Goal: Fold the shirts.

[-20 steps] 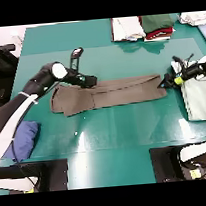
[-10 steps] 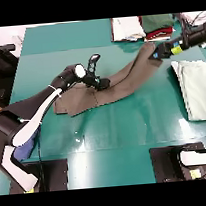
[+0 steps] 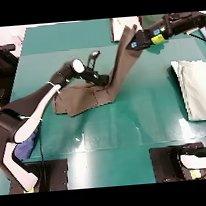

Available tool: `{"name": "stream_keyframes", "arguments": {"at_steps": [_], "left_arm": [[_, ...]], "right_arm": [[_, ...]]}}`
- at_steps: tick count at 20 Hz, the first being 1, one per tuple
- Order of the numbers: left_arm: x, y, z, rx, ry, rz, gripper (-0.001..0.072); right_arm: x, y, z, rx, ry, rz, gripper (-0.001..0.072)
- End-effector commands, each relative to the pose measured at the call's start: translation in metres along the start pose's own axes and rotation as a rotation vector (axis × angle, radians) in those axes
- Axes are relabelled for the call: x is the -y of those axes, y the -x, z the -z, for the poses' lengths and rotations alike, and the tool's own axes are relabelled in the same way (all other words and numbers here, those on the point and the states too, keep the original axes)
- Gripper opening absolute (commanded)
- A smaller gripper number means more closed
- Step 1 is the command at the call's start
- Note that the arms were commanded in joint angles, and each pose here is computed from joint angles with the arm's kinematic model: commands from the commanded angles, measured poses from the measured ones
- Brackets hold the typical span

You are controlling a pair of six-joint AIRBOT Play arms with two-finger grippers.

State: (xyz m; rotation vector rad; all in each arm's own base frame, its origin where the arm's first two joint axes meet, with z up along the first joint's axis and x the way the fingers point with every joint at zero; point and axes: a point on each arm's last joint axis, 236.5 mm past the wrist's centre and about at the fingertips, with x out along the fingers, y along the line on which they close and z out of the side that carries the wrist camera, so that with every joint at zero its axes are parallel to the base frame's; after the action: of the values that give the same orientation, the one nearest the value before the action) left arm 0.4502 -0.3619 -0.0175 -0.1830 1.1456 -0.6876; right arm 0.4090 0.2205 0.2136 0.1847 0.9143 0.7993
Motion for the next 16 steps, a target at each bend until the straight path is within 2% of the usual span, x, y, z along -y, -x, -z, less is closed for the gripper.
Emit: {"name": "stream_keyframes", "arguments": {"at_steps": [1, 6, 7, 8, 9, 12, 16], "left_arm": [[-0.028, 0.077, -0.038, 0.071, -0.05, -0.096, 0.0029], [-0.096, 0.283, -0.08, 0.326, -0.053, -0.37, 0.003], [-0.106, 0.32, -0.08, 0.376, -0.048, -0.431, 0.003], [-0.113, 0.357, -0.078, 0.429, -0.042, -0.488, 0.003], [-0.114, 0.384, -0.075, 0.473, -0.034, -0.516, 0.003], [-0.11, 0.43, -0.068, 0.556, -0.023, -0.552, 0.003], [-0.095, 0.419, -0.066, 0.541, -0.033, -0.5, 0.003]], "right_arm": [[-0.053, -0.02, -0.015, 0.036, 0.021, -0.135, 0.0015], [-0.156, -0.115, -0.005, -0.033, 0.107, -0.383, 0.0017], [-0.177, -0.141, -0.001, -0.03, 0.136, -0.408, 0.0048], [-0.196, -0.163, 0.002, -0.019, 0.173, -0.43, 0.0243], [-0.213, -0.181, 0.006, -0.011, 0.191, -0.45, 0.0391], [-0.214, -0.195, 0.009, 0.008, 0.185, -0.429, 0.04], [-0.107, -0.175, 0.035, -0.1, 0.163, -0.198, 0.04]]}}
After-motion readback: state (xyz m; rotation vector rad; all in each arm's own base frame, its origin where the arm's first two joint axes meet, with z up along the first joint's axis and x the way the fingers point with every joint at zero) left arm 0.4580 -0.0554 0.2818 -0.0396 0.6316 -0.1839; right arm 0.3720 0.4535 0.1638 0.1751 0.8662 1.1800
